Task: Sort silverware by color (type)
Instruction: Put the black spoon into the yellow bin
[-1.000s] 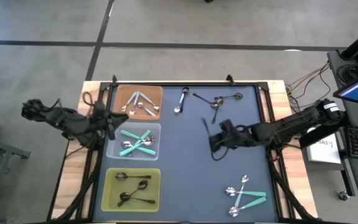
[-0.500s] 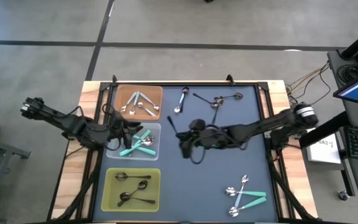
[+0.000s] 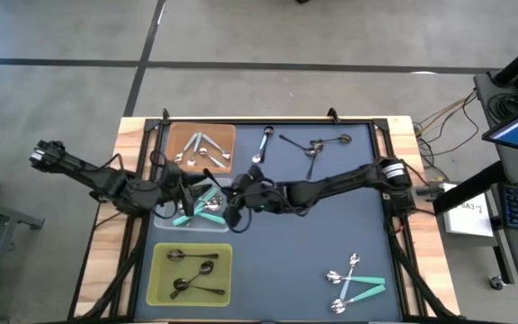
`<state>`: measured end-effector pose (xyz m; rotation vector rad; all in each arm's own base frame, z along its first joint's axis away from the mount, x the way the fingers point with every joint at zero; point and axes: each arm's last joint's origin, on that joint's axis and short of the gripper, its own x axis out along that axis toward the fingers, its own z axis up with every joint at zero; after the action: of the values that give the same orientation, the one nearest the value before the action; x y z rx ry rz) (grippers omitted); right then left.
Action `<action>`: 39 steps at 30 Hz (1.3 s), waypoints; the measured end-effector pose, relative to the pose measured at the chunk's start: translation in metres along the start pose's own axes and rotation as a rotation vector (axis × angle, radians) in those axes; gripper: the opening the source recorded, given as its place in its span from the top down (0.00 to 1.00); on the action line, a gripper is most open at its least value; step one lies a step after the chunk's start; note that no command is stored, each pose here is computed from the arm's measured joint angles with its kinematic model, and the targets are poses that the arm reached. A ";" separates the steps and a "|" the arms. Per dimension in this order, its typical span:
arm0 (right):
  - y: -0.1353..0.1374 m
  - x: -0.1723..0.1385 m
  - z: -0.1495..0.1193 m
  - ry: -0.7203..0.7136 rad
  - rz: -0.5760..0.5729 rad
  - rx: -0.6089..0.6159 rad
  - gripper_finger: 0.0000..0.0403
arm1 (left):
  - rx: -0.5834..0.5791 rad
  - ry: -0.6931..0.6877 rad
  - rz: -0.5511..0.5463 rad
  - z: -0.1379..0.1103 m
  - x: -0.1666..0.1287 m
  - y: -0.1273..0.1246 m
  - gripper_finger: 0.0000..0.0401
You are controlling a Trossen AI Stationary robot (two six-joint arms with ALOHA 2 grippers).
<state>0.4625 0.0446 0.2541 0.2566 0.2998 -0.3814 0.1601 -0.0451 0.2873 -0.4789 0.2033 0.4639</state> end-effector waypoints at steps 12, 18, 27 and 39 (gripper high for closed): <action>0.006 0.001 0.017 -0.053 -0.015 -0.132 0.98 | 0.009 -0.096 0.079 0.007 -0.005 0.005 0.75; 0.006 0.001 0.018 -0.043 -0.020 -0.144 0.98 | 0.013 -0.095 0.063 0.009 -0.006 0.005 0.98; 0.005 -0.003 0.016 0.048 -0.025 -0.076 0.94 | 0.005 -0.090 -0.003 0.011 -0.007 0.001 1.00; 0.001 -0.045 0.038 0.454 -0.069 -0.034 0.72 | -0.033 -0.016 -0.133 0.012 -0.009 -0.002 1.00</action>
<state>0.4319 0.0489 0.3045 0.2986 0.7618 -0.3836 0.1539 -0.0442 0.3008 -0.5178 0.1477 0.3417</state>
